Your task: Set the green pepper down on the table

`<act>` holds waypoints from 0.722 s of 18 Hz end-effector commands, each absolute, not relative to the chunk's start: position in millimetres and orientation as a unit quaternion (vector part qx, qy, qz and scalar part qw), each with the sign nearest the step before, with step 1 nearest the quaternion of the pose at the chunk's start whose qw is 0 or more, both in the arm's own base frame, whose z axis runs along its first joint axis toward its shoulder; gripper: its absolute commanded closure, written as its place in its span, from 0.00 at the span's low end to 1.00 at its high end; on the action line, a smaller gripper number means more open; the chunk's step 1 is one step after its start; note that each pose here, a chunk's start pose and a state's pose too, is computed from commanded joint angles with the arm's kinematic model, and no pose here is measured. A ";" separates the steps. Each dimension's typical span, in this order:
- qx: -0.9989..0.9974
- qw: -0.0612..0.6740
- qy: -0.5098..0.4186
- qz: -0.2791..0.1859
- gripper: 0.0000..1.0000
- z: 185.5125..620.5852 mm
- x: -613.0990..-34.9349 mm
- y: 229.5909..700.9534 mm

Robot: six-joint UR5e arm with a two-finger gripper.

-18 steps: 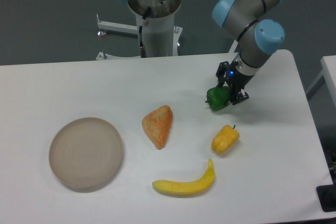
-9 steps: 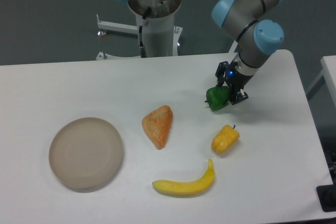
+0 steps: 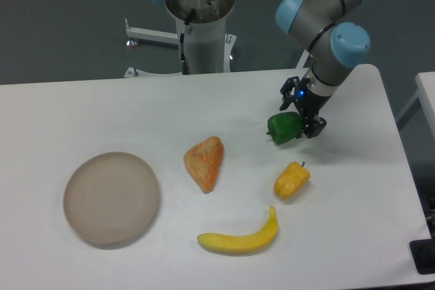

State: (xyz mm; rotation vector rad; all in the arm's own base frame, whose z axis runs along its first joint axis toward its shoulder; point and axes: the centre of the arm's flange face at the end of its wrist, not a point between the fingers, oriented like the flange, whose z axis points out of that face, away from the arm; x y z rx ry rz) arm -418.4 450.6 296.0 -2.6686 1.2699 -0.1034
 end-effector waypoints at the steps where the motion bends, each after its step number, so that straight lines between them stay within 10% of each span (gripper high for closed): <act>1: -0.898 0.088 0.430 -0.022 0.00 305.3 -420.1 451.5; 13: -0.911 0.020 0.404 0.084 0.00 376.0 -463.6 501.4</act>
